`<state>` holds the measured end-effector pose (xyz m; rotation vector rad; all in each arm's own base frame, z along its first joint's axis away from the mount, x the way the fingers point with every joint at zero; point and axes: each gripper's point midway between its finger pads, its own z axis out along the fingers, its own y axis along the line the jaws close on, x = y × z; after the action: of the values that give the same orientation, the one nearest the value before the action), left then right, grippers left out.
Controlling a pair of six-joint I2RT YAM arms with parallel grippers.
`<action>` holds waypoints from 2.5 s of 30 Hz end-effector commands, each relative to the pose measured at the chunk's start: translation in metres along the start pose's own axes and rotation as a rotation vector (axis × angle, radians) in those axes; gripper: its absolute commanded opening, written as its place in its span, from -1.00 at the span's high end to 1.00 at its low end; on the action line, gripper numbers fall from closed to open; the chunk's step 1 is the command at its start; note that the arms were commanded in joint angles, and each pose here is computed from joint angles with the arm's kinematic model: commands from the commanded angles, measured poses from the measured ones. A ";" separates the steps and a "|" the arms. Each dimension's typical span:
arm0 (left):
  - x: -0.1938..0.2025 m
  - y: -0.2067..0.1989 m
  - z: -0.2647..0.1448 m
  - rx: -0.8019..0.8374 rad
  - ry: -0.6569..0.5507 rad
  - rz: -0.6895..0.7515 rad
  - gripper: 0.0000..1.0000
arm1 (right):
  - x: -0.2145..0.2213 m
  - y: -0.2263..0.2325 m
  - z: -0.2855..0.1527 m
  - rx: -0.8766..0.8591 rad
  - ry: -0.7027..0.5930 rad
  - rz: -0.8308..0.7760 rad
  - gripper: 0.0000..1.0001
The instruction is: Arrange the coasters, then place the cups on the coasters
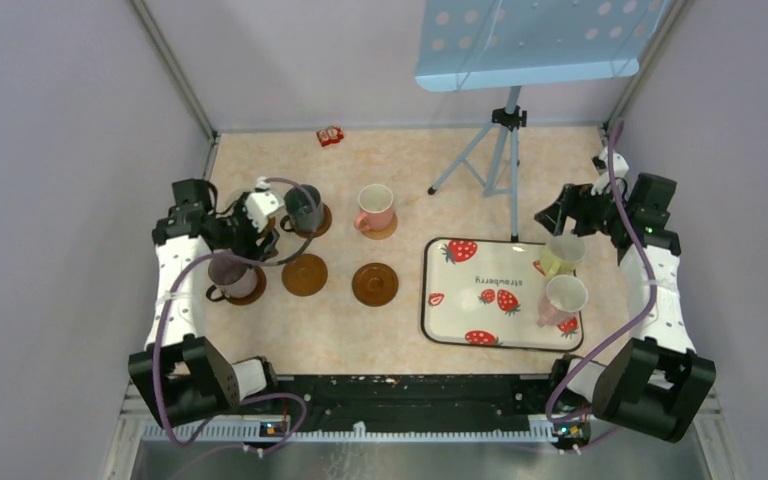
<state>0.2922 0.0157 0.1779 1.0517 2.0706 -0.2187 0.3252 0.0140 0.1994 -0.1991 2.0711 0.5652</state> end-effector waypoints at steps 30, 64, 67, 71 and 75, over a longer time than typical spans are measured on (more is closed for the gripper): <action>0.018 -0.027 0.141 -0.003 0.096 0.226 0.52 | -0.015 0.020 -0.008 -0.060 -0.070 -0.080 -0.75; 0.037 -0.018 0.170 0.016 0.203 0.260 0.55 | -0.012 0.017 -0.004 -0.061 -0.056 -0.067 -0.75; 0.037 -0.020 0.169 0.027 0.201 0.264 0.55 | -0.013 0.017 -0.005 -0.060 -0.058 -0.068 -0.75; 0.037 -0.022 0.167 0.035 0.203 0.267 0.53 | -0.012 0.016 -0.005 -0.058 -0.055 -0.066 -0.75; 0.038 -0.023 0.165 0.038 0.211 0.270 0.48 | -0.013 0.017 -0.005 -0.057 -0.058 -0.069 -0.75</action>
<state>0.3564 -0.0491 0.0259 1.4000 2.1029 0.0037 0.3189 0.0217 0.2054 -0.2312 2.0370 0.5943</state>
